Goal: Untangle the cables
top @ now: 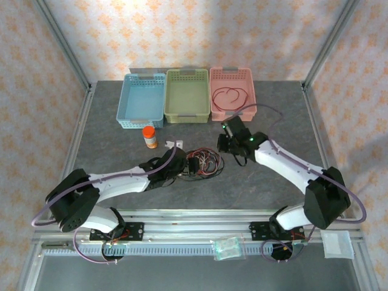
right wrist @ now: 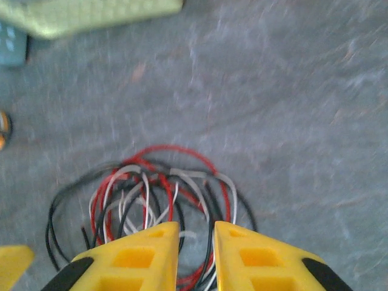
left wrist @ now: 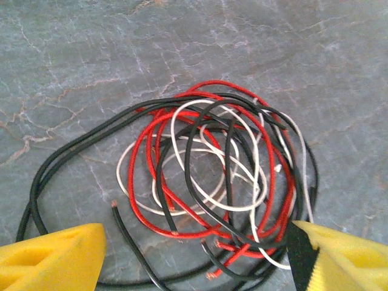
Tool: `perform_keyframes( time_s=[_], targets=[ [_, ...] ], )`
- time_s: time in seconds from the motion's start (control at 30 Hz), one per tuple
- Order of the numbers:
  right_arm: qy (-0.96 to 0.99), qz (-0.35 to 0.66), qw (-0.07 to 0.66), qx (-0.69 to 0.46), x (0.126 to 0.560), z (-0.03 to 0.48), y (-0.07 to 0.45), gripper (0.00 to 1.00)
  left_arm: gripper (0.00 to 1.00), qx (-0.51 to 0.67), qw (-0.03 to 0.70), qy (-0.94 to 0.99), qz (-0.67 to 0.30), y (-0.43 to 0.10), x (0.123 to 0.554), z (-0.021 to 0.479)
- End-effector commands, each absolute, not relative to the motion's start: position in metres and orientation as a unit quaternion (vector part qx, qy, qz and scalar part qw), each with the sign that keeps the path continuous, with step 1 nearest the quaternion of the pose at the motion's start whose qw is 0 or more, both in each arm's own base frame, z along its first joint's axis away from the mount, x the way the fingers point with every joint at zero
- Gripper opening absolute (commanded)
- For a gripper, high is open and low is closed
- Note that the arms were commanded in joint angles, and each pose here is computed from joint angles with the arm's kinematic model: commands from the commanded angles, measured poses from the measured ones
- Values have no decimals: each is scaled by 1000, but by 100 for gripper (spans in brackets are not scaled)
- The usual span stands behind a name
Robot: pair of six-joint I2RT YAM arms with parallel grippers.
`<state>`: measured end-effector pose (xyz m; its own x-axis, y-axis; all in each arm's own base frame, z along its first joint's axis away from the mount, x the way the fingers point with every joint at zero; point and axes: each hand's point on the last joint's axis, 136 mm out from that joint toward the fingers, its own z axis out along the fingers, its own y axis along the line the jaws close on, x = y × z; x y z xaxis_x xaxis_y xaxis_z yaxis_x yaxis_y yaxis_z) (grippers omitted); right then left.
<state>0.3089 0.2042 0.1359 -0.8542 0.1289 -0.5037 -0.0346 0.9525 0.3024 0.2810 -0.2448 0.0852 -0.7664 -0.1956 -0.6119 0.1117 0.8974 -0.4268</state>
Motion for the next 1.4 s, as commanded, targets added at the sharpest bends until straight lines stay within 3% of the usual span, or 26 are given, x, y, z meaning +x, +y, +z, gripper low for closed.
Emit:
perform_keyframes(
  time_s=[0.0,0.43,0.67,0.9,1.37],
  targets=[
    [960,143,242,-2,286,121,213,21,80,-47,352,890,-285,-249,275,104],
    [956,108,207,-180,253,87,259,18,81,-109,347,860,-357,-223,260,98],
    [946,83,187,-251,242,80,262,39,81,-126,345,844,-390,-219,263,103],
    [934,51,164,-313,233,66,267,52,81,-139,345,837,-401,-212,268,103],
    [930,7,156,-332,242,48,263,49,81,-135,342,840,-400,-213,270,100]
  ],
)
